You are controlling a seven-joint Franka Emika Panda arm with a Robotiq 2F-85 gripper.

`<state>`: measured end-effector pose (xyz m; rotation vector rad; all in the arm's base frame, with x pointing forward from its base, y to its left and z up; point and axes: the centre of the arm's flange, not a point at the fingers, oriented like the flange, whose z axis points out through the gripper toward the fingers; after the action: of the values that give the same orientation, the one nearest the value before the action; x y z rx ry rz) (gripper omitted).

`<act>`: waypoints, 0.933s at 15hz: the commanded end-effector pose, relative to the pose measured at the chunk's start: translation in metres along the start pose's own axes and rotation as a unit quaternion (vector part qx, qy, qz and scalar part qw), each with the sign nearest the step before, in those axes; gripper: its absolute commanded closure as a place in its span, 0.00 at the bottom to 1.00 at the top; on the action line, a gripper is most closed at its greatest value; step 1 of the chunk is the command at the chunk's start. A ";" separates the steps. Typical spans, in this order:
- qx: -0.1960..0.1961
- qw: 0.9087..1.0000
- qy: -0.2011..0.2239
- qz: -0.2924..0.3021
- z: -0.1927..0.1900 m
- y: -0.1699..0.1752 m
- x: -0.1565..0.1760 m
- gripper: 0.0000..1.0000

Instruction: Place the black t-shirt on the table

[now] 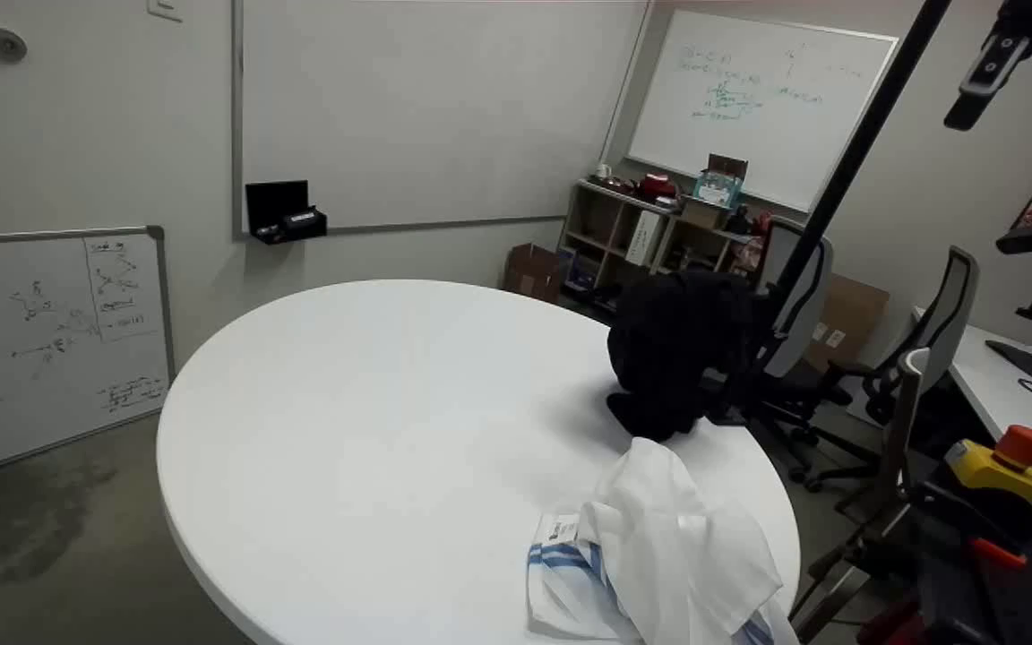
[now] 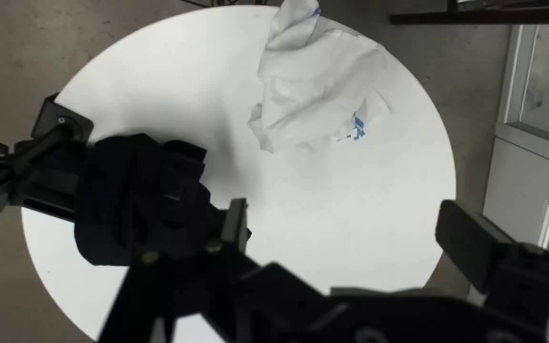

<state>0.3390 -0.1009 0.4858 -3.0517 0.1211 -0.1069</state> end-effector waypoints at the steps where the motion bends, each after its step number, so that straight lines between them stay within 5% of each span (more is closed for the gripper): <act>1: 0.000 1.000 0.000 0.000 0.000 0.000 0.000 0.00; 4: 0.022 0.998 0.038 0.044 -0.014 0.009 0.029 0.00; 9: 0.046 0.982 0.118 0.142 -0.039 0.044 0.105 0.00; 14: 0.012 0.971 0.113 0.212 -0.009 0.077 0.165 0.00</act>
<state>0.4478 -0.1718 0.5121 -2.9013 0.6429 -0.4676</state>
